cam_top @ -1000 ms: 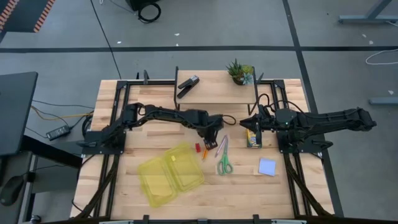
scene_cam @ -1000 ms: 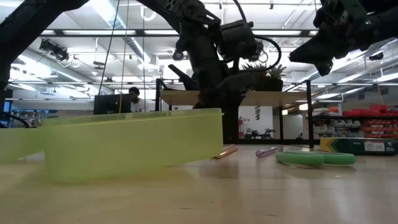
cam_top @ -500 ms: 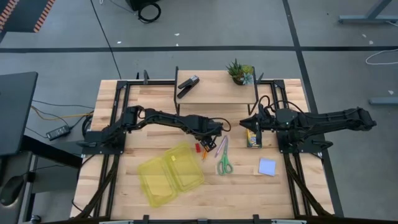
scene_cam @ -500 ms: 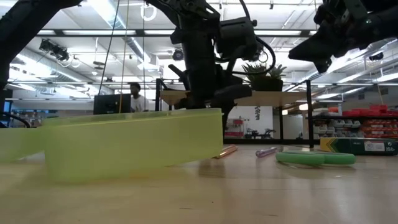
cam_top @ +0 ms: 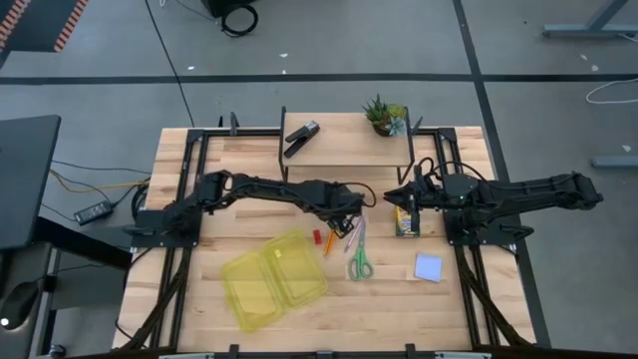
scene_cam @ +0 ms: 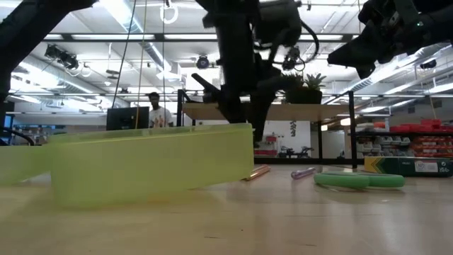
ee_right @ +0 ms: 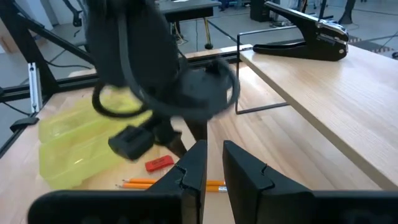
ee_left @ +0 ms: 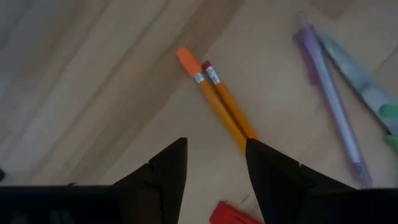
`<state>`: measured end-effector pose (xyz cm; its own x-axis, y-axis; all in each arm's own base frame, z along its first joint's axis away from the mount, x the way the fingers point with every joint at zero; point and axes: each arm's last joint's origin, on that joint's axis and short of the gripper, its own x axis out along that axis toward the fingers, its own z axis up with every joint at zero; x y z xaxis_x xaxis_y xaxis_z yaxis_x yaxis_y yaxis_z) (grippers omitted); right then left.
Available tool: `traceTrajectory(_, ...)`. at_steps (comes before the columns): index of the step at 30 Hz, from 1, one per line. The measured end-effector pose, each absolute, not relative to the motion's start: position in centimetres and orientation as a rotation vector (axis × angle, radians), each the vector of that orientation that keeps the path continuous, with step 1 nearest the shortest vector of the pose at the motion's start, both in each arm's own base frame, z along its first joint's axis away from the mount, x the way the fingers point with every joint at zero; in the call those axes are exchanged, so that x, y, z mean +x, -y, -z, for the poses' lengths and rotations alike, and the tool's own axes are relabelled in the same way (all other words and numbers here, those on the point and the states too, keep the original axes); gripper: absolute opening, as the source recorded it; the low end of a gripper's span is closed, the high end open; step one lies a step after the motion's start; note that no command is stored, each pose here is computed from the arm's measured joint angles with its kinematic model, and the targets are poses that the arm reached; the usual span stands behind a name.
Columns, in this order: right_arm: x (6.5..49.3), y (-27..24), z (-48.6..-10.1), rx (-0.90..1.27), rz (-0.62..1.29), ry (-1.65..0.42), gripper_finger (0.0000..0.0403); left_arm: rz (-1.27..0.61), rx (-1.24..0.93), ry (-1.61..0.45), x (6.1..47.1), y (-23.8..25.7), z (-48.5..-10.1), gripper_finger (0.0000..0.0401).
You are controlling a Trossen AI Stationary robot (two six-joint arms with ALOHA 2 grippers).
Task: Pack school essentials
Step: Put the left orange pencil into the supply box
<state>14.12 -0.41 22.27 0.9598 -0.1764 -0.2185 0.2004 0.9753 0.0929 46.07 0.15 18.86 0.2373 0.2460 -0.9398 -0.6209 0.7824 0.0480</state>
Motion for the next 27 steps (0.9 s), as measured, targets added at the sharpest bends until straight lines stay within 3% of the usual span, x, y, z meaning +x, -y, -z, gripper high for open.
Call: traceTrajectory(27,14.1,0.4,-22.1,0.140,0.188,-0.229,0.0060,-0.626,-0.346,-1.292,47.6,0.8,-15.3,0.0172)
